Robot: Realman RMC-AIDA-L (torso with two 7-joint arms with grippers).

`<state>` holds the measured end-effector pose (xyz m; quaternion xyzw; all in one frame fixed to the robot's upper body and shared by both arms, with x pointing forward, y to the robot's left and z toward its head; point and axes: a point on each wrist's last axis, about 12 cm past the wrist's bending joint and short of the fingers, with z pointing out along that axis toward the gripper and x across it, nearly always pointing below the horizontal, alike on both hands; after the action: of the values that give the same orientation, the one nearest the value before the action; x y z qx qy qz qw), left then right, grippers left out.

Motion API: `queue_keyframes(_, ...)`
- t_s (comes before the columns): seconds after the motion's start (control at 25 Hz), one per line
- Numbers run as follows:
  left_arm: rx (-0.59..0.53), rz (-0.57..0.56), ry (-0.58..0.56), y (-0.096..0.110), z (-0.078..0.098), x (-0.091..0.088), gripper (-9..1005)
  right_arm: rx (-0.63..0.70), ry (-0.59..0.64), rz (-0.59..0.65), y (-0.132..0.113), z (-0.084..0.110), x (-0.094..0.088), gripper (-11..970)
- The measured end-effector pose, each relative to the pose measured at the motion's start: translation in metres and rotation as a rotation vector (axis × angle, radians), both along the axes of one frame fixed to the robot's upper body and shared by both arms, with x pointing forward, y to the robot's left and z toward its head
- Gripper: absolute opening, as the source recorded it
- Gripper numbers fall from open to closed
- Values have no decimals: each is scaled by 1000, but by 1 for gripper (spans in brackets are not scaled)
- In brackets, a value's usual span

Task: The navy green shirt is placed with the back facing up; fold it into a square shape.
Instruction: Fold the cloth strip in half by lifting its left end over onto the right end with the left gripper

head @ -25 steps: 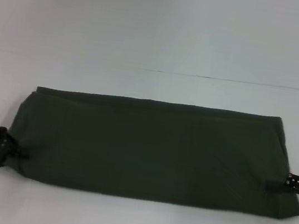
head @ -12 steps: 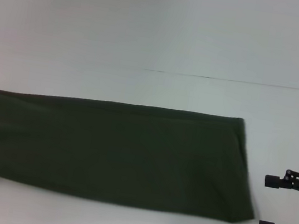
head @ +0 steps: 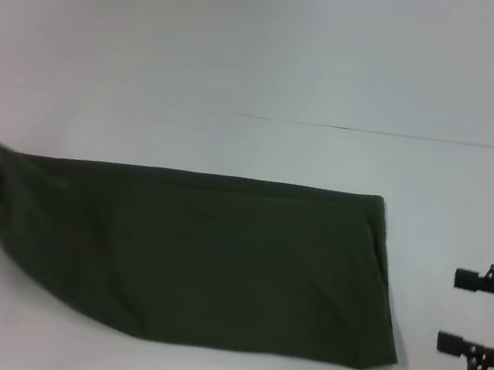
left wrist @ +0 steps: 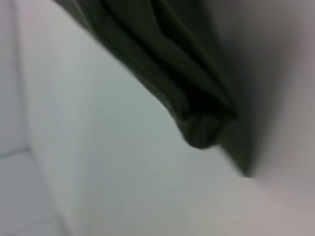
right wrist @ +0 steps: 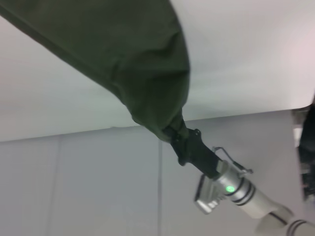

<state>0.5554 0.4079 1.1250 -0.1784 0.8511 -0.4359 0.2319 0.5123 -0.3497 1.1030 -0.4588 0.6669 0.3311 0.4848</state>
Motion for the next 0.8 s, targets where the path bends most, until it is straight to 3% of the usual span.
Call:
queue_keyframes(0.12, -39, -56, -55, -16, 9, 13, 39, 14, 19, -71, -6, -2, 1, 876)
queue_keyframes(0.16, -78, -142, -114, -40, 21, 30, 40, 15, 26, -98, -8, -3, 2, 876)
queue_keyframes(0.28, -99, -239, -156, -71, 30, 46, 40, 21, 52, -185, -17, -6, 2, 876)
queue_keyframes(0.48, -95, -418, -191, -148, 37, 70, 39, 47, 95, -286, -30, -8, 0, 876)
queue_keyframes(0.6, -71, -482, -186, -193, 29, 74, 39, 59, 110, -335, -36, -7, 1, 876)
queue_keyframes(0.68, -62, -495, -163, -226, 15, 73, 39, 61, 123, -360, -39, -8, 1, 876)
queue_keyframes(0.8, -78, -496, -120, -260, -5, 64, 40, 61, 136, -382, -40, -9, 2, 877)
